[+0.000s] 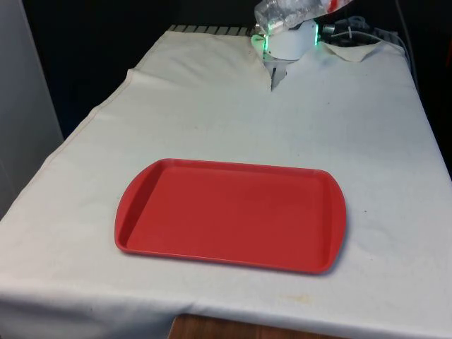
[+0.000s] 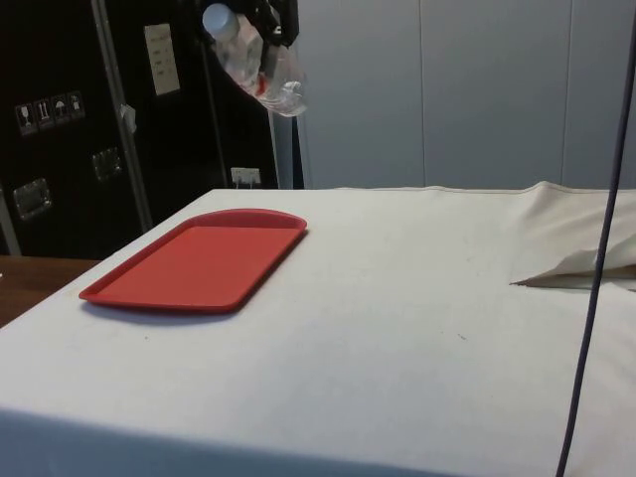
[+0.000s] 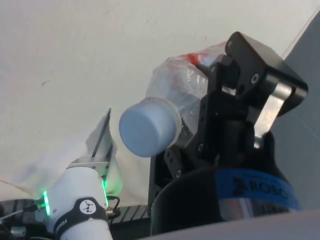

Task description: Place the bottle upright on the tray.

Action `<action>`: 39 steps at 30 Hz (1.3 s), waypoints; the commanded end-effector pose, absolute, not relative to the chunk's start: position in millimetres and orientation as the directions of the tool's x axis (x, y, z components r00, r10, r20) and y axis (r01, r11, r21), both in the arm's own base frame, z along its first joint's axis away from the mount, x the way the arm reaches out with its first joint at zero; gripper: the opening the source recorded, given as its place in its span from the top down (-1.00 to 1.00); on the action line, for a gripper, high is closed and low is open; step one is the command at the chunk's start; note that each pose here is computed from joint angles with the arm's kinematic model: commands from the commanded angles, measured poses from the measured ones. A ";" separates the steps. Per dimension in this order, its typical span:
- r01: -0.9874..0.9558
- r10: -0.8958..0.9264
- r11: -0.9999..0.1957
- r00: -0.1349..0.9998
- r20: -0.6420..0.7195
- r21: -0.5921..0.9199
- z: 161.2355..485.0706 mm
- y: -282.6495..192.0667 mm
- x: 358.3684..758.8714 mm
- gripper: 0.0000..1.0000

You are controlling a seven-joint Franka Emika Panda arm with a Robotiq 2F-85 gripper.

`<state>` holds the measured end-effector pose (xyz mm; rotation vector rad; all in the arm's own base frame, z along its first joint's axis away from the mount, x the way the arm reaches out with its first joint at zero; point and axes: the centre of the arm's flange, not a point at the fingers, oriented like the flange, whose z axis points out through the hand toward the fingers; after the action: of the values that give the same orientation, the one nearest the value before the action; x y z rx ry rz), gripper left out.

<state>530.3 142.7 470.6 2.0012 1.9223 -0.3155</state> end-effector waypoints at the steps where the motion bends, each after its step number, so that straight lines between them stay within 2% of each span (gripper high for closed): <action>1: 0.995 0.924 -0.022 0.057 -0.378 0.097 473.8 141.8 530.4 0.34; 16: 0.993 0.944 -0.072 0.098 -0.316 0.095 484.2 135.8 532.1 0.34; 39: 0.980 0.975 -0.164 0.179 -0.133 0.115 496.5 128.8 536.8 0.34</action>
<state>537.5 129.8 495.2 2.2711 1.9068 -0.0641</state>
